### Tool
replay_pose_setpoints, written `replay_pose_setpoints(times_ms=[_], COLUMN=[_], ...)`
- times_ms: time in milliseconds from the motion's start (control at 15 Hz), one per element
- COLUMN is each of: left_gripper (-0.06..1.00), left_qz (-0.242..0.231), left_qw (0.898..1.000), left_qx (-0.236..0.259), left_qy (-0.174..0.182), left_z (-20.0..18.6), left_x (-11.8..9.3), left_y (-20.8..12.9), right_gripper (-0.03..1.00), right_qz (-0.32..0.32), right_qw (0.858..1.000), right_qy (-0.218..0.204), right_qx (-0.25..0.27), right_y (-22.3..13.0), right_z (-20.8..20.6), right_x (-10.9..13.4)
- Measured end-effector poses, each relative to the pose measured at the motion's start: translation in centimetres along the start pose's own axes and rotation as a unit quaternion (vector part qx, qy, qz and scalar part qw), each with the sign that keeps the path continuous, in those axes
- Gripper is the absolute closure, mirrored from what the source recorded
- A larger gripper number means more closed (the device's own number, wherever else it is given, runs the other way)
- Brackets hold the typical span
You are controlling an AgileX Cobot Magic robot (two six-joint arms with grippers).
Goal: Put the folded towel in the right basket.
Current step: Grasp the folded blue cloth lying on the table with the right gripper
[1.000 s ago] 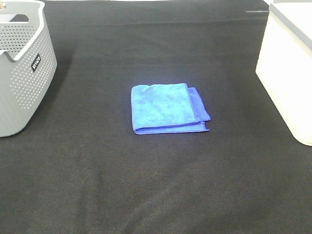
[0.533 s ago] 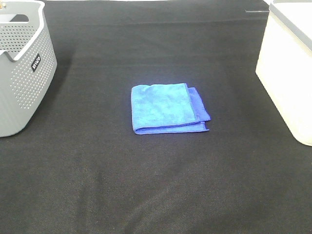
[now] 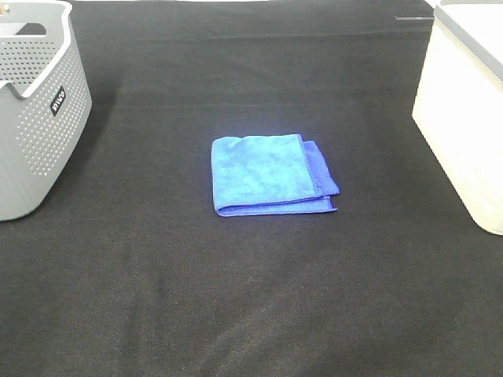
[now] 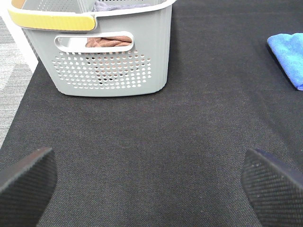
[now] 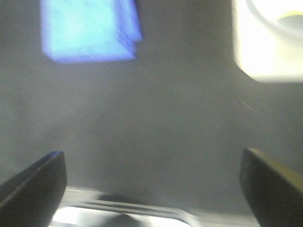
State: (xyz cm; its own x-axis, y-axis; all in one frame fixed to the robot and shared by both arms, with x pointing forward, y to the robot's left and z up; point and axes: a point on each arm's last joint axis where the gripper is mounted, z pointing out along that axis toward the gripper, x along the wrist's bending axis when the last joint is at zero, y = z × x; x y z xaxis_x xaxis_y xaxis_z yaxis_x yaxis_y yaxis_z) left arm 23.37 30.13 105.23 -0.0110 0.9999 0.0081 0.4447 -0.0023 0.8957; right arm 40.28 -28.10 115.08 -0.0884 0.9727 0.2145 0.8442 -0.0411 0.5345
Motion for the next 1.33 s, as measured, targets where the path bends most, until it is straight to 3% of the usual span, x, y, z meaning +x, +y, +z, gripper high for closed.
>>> replay_pose_setpoints(times_ms=[200, 467, 733, 933, 1333], left_gripper=[-0.04, -0.04, -0.04, -0.04, -0.04], left_qz=[0.000, 0.001, 0.002, 0.002, 0.002], left_qw=[1.000, 1.000, 1.000, 1.000, 1.000], left_qx=[0.000, 0.000, 0.000, 0.000, 0.000], left_qy=[0.000, 0.000, 0.000, 0.000, 0.000], left_z=[0.0, 0.0, 0.0, 0.0, 0.0], left_x=[0.0, 0.0, 0.0, 0.0, 0.0], left_y=[0.0, 0.0, 0.0, 0.0, 0.0], right_gripper=[0.00, 0.00, 0.01, 0.01, 0.01], right_qz=[0.016, 0.011, -0.013, 0.017, 0.057], right_qw=[0.993, 0.978, 0.984, 0.978, 0.968], right_qy=[0.114, 0.203, 0.157, 0.120, 0.084], right_qx=[0.008, 0.041, 0.088, 0.169, 0.227], right_y=[6.2, 8.7, 12.1, 13.8, 12.2], right_z=[2.4, 6.8, 17.1, 28.5, 39.1], right_x=[1.5, 2.2, 4.0, 2.5, 0.2])
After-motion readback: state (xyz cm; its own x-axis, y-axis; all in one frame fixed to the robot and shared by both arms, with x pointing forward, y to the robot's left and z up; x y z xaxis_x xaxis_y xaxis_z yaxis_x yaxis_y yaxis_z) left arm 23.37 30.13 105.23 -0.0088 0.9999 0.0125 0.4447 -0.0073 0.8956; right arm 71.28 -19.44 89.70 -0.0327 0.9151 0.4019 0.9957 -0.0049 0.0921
